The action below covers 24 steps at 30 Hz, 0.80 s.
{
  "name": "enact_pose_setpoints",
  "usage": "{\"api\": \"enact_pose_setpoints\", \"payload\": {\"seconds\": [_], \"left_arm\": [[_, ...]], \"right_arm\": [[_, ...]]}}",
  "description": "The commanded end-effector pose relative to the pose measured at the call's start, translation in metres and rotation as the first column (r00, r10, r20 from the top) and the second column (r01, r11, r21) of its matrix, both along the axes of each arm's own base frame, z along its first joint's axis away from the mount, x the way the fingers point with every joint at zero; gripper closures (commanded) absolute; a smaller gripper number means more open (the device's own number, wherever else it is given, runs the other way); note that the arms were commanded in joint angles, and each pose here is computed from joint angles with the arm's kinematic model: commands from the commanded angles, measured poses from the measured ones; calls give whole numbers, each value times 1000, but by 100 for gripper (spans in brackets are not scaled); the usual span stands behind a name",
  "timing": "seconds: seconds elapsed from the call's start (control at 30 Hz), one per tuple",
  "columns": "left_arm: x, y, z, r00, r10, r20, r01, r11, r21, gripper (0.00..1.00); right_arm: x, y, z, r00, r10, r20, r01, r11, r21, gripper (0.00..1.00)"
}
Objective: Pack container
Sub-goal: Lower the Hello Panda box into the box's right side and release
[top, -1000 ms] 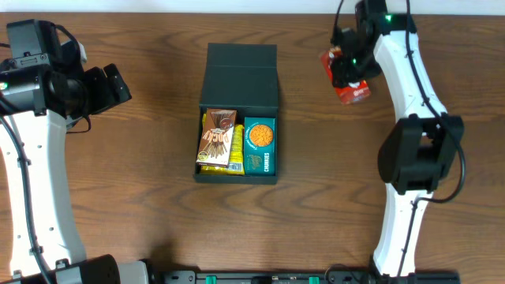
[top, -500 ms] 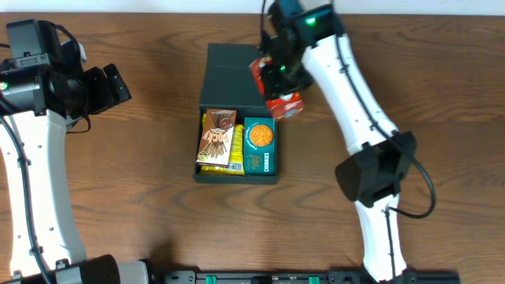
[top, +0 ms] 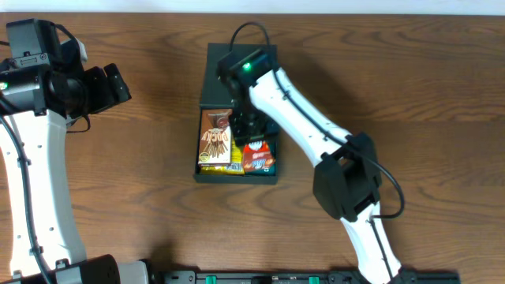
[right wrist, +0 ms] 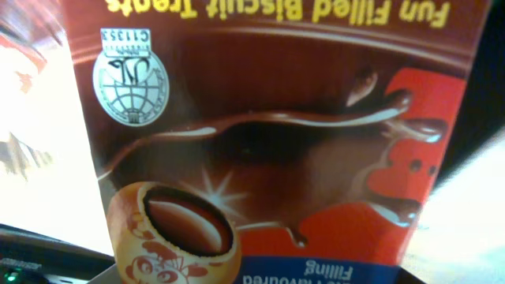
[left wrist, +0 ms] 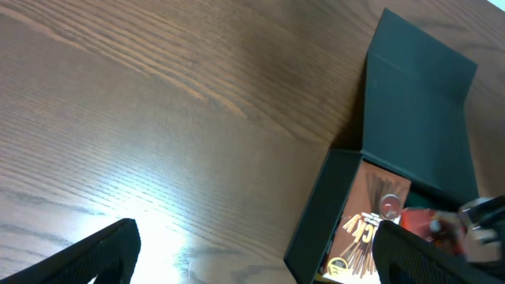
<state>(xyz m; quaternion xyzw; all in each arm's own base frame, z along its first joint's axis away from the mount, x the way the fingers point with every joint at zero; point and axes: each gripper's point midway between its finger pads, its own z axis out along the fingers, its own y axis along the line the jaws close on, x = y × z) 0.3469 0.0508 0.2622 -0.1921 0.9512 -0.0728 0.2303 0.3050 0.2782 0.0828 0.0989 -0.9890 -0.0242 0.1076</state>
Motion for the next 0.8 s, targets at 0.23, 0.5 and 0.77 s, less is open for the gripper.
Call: {"api": "enact_pose_setpoints", "payload": {"seconds": [0.23,0.5,0.77], "left_arm": [[-1,1,-5,1000,-15,-15,15,1000,7,5],[-1,0,-5,1000,-18,-17,18,1000,1,5],[-1,0,-5,1000,-18,-17,18,1000,1,5]], "right_arm": [[7,-14,-17,965,-241,104,255,954,-158,60],[20,-14,-19,959,-229,167,255,954,-156,10],[22,-14,-5,980,-123,155,142,982,-124,1]]}}
